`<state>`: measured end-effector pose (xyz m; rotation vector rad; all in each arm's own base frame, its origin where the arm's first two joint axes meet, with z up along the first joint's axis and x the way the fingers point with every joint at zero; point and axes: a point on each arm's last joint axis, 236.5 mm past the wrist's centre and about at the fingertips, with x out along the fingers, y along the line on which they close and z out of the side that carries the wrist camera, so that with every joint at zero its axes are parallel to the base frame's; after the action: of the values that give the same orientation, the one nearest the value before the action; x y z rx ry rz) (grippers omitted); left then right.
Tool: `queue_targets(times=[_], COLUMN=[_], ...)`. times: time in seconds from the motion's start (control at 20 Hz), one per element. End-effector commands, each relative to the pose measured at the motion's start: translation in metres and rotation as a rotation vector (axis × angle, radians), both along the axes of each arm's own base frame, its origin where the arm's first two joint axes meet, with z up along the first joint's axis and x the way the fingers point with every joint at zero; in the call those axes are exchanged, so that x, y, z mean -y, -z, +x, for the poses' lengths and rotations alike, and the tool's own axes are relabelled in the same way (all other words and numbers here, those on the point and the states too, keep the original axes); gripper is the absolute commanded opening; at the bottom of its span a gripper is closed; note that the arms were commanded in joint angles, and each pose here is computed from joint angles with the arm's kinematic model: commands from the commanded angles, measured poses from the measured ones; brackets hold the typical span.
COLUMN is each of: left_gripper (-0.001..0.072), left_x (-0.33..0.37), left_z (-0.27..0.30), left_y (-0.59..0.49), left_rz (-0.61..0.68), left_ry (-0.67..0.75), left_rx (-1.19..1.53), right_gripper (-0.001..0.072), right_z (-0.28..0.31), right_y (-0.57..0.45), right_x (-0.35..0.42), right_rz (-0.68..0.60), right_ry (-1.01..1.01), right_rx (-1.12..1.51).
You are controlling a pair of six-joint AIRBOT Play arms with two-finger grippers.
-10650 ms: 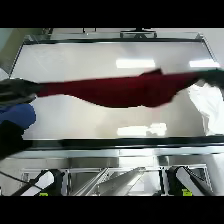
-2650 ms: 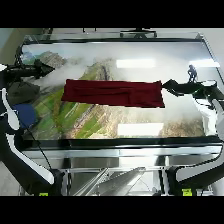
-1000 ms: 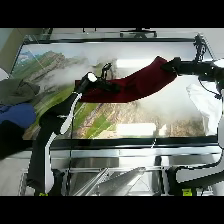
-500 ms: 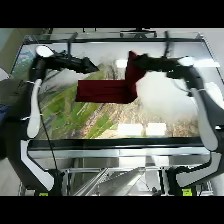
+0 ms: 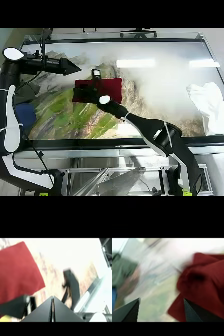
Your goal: Fold the shirts.
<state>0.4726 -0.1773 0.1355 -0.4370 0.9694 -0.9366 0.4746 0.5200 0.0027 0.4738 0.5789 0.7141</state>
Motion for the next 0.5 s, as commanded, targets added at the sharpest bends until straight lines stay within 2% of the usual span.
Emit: queue_targets(times=[0.0, 0.15, 0.25, 0.45], left_gripper=[0.0005, 0.0005, 0.0005, 0.0004], left_x=[-0.002, -0.001, 0.000, 0.000], left_z=[-0.010, -0.012, -0.017, -0.025], left_y=[0.012, 0.011, 0.011, 0.012], left_rz=[-0.002, -0.004, -0.004, -0.003], left_ry=[0.013, 0.013, 0.033, 0.062], left_rx=[-0.040, -0.045, -0.057, -0.075], right_gripper=[0.0604, 0.0603, 0.0602, 0.0601], right_z=[-0.013, 0.006, 0.011, 0.026], right_y=[-0.026, -0.072, -0.082, -0.034], right_x=[-0.015, 0.024, 0.062, 0.184], right_rz=[-0.015, 0.031, 0.047, -0.126], right_ry=[-0.128, -0.226, -0.284, -0.231], right_rx=[0.082, 0.100, 0.001, -0.336])
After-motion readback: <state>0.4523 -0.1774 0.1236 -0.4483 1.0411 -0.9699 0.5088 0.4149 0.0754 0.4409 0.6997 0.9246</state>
